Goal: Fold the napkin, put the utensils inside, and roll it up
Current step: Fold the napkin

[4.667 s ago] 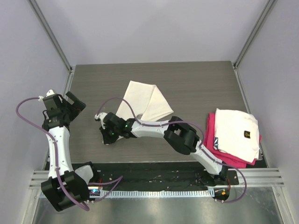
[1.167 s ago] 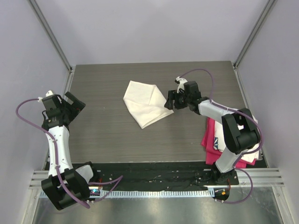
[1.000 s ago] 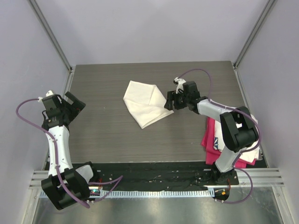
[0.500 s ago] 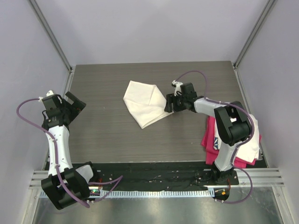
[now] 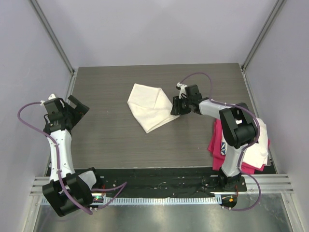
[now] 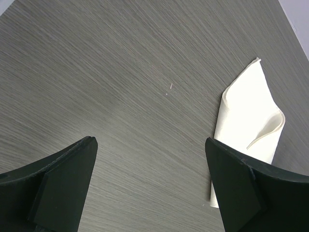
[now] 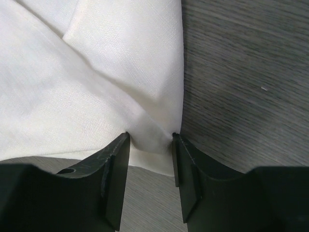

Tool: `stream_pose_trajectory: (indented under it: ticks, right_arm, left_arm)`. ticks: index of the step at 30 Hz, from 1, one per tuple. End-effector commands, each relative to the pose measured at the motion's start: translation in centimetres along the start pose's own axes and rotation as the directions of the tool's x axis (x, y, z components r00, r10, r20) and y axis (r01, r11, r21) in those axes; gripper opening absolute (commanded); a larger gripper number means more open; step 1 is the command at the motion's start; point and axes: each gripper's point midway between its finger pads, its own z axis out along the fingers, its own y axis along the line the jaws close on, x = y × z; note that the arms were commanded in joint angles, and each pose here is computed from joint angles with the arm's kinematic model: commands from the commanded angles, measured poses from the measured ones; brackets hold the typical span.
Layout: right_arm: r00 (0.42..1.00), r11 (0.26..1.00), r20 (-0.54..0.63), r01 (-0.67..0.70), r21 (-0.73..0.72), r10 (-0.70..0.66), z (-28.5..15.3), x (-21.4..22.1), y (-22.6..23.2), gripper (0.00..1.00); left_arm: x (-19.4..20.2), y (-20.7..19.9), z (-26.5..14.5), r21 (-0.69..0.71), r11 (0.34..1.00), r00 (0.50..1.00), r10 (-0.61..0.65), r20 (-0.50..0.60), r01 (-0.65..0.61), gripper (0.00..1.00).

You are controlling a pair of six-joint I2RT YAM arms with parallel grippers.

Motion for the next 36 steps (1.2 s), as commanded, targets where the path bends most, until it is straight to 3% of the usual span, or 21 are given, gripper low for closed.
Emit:
stream_pose_trajectory:
  ticks: [1, 10, 16, 24, 30, 36]
  right_arm:
    - [1.0, 1.0, -0.019, -0.005, 0.009, 0.005, 0.3, -0.7, 0.1, 0.42]
    - [0.992, 0.996, -0.09, -0.085, 0.024, 0.087, -0.4, 1.3, 0.3, 0.24]
    - [0.973, 0.982, -0.135, -0.189, 0.016, 0.189, -1.4, 4.1, 1.7, 0.11]
    - [0.908, 0.929, -0.195, -0.365, 0.065, 0.37, -1.7, 10.7, 4.3, 0.08]
    - [0.881, 0.901, -0.197, -0.432, 0.039, 0.43, -1.8, 13.7, 6.9, 0.08]
    - [0.877, 0.899, -0.206, -0.434, 0.053, 0.435, -2.0, 15.0, 6.9, 0.08]
  left_arm:
    - [-0.5, -0.4, 0.1, 0.028, 1.0, 1.0, -0.003, 0.022, 0.002, 1.0]
    - [0.5, -0.9, 0.3, 0.041, 0.999, 1.0, -0.009, 0.004, 0.008, 1.0]
    - [5.4, -5.6, 0.5, 0.118, 0.991, 0.995, 0.07, -0.075, -0.061, 1.0]
    - [16.9, -9.5, 1.5, 0.325, 0.946, 0.96, 0.082, -0.267, 0.009, 0.97]
    - [21.0, -9.7, 2.6, 0.381, 0.924, 0.934, 0.12, -0.335, 0.018, 0.89]
    - [22.1, -9.6, 3.8, 0.419, 0.908, 0.937, 0.122, -0.328, 0.028, 0.82]
